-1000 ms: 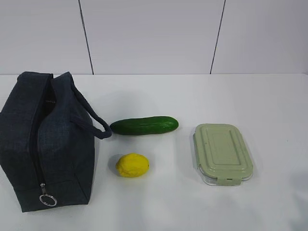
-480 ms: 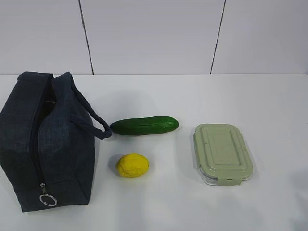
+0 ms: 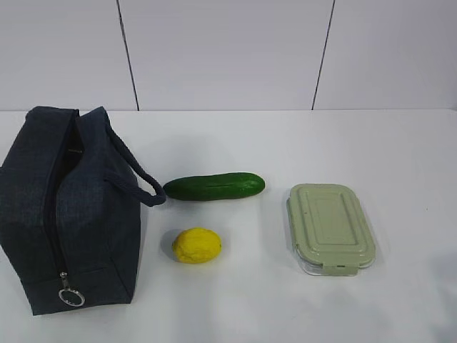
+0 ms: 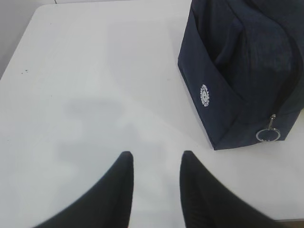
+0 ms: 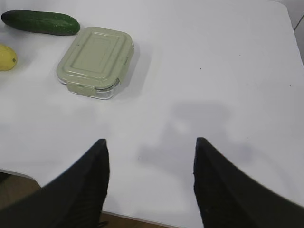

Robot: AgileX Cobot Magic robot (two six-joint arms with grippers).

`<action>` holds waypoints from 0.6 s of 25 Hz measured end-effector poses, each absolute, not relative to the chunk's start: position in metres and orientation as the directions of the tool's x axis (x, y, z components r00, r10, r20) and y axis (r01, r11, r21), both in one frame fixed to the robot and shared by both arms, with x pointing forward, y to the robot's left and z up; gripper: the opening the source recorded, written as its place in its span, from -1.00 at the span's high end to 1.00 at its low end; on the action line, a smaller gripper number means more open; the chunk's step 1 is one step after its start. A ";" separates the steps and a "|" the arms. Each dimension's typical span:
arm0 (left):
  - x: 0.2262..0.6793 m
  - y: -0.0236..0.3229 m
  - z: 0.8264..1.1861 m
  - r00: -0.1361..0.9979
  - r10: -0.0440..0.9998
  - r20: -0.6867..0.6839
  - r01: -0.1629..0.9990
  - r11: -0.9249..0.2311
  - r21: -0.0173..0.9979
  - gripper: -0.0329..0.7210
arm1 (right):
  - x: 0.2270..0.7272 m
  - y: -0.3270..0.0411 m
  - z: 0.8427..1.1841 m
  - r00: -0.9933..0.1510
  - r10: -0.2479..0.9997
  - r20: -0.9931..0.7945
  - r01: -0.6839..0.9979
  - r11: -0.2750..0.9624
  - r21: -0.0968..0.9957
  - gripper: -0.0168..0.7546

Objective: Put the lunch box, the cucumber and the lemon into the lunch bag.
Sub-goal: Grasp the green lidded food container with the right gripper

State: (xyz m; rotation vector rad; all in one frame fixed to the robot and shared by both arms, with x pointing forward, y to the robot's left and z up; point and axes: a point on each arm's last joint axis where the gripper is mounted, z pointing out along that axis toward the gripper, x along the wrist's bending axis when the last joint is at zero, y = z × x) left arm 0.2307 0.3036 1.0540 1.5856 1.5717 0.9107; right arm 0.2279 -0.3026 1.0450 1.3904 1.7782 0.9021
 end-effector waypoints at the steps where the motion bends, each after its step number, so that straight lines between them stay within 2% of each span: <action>1: 0.231 0.304 1.054 0.010 1.000 -0.001 0.496 -0.004 0.868 0.27 | 0.228 -0.303 1.045 -0.183 0.978 -0.104 0.493 0.183 0.850 -0.17; 13: 0.231 0.304 1.054 0.010 1.000 -0.001 0.496 -0.004 0.868 0.27 | 0.228 -0.302 1.045 -0.185 0.978 -0.101 0.493 0.181 0.851 -0.17; 15: 0.231 0.304 1.054 0.010 1.000 -0.001 0.496 -0.004 0.868 0.27 | 0.228 -0.302 1.045 -0.166 0.984 -0.064 0.497 0.140 0.856 -0.17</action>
